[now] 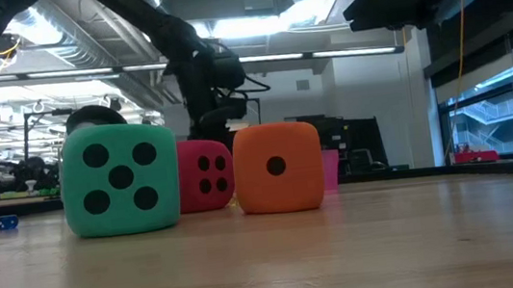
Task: Pick & Place Dice
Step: Put the right blue die into the pink bin
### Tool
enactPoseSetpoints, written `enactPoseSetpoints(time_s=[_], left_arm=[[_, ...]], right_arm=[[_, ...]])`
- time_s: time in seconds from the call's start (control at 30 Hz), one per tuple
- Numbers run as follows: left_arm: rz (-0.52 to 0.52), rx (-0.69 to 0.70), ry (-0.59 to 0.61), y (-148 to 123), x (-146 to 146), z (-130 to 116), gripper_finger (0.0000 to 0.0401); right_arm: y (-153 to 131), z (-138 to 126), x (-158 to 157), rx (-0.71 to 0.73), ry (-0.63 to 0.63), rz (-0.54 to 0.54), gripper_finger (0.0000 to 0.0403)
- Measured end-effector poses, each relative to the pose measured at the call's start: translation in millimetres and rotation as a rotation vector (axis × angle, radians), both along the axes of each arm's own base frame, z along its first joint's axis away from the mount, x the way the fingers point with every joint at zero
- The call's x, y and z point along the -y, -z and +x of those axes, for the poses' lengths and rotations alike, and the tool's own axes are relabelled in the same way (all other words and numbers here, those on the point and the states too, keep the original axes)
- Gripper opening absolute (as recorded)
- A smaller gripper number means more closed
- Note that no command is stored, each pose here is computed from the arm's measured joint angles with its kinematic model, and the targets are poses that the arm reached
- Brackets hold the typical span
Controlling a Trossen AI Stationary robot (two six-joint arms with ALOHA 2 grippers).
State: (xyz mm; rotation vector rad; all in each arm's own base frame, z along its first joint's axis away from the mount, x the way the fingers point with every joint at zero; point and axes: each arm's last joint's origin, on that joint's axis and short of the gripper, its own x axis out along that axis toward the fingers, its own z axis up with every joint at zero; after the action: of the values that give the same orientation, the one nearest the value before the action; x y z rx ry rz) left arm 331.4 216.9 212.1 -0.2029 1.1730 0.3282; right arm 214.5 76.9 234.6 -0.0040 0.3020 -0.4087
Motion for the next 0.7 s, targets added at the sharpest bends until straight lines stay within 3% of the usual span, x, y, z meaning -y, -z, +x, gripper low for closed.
enactPoseSetpoints(time_s=[0.7], left_arm=[[0.039,-0.034,0.076,1,15,9,0.0024]], right_arm=[[2,-1,0,-0.019,0.000,-0.009,0.0206]])
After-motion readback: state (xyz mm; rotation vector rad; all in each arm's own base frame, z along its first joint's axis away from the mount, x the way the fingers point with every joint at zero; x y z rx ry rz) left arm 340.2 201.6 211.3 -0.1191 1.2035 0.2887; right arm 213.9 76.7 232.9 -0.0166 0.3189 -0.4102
